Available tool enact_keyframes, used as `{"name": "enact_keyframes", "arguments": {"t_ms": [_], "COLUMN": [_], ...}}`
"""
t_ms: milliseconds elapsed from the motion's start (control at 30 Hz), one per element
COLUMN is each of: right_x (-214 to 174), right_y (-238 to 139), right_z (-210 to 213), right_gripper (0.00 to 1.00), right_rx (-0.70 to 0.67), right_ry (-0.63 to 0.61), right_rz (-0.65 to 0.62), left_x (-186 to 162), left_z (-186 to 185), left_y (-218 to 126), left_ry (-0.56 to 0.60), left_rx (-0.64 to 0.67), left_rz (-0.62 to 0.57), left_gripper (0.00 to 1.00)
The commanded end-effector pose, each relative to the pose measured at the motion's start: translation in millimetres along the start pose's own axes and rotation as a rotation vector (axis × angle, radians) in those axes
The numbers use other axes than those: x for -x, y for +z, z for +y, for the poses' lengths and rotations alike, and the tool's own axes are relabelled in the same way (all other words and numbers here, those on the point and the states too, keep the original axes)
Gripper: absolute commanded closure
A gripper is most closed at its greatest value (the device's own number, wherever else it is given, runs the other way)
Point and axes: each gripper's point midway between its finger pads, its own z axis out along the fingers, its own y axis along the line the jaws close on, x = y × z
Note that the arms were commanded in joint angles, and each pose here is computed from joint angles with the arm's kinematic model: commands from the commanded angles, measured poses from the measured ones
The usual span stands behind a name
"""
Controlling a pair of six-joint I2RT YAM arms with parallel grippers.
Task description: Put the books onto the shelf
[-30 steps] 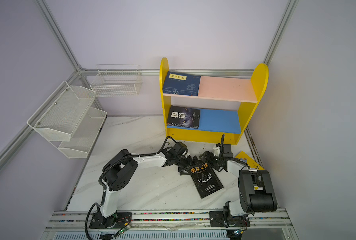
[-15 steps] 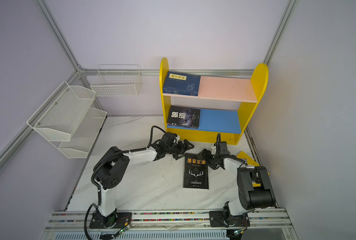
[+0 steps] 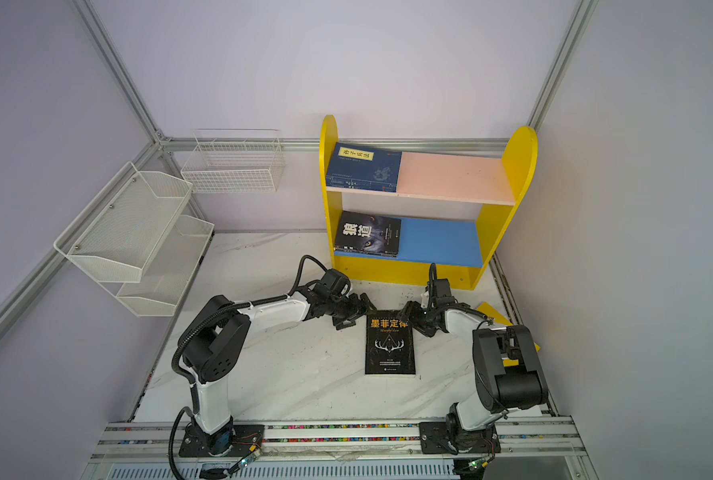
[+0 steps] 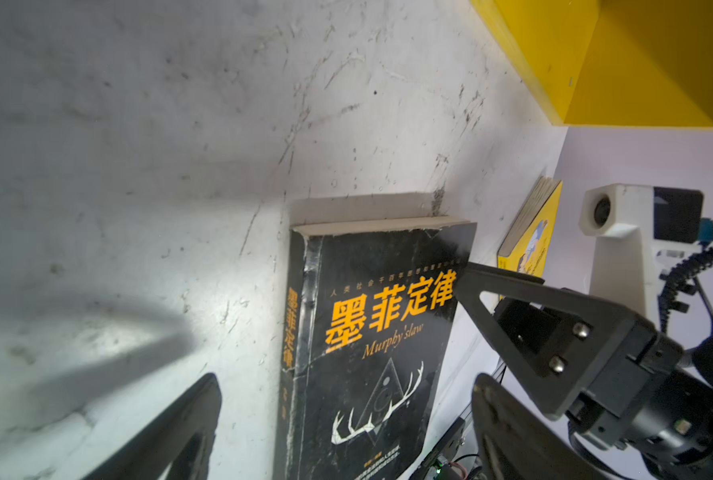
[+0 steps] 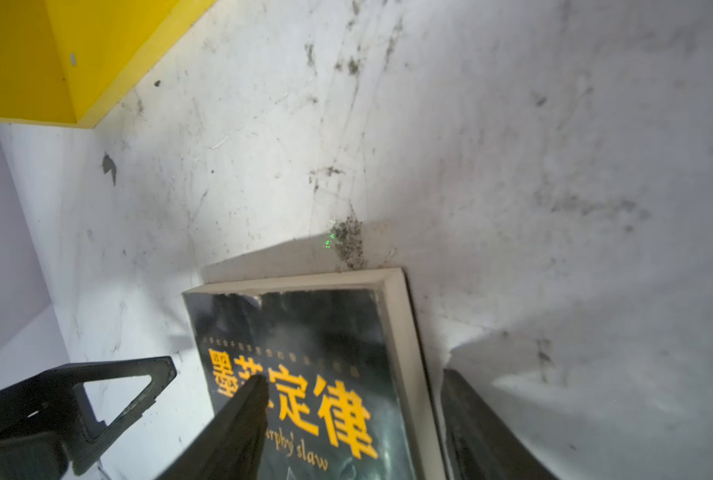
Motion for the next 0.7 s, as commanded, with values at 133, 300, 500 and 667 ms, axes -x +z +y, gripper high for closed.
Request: {"name": "enact_keyframes", "arguments": {"t_ms": [133,300,500,667], "right_x": [-69.5,-82.3,-84.9,-74.7], "right_y": [39.6,57.0,72.1,75.9], "right_z": [-50.2,-31.7,-11.5,-5.2], "right_gripper": [0.62,0.71,0.73,0.73], "right_rx": [-0.181,-0.141,-0.138,-0.139], "right_ry": [0.008,-0.029,-0.086,-0.095], "right_rz": [0.257,0.317,0.341,0.323], "left_x": [-1.0,14.8,43.5,46.3], "left_z": [-18.1,-50.5,-84.6,-66.8], "left_y": [23.8,13.7,-38.1,-52.3], "left_ry": [-0.028,-0.059,-0.03,-0.019], "left_rx": [-0.174,-0.397,-0.551,-0.398], "left_rz": [0.038,-0.015,-0.163,-0.212], "left_gripper": [0.18,0.29,0.35,0.51]}}
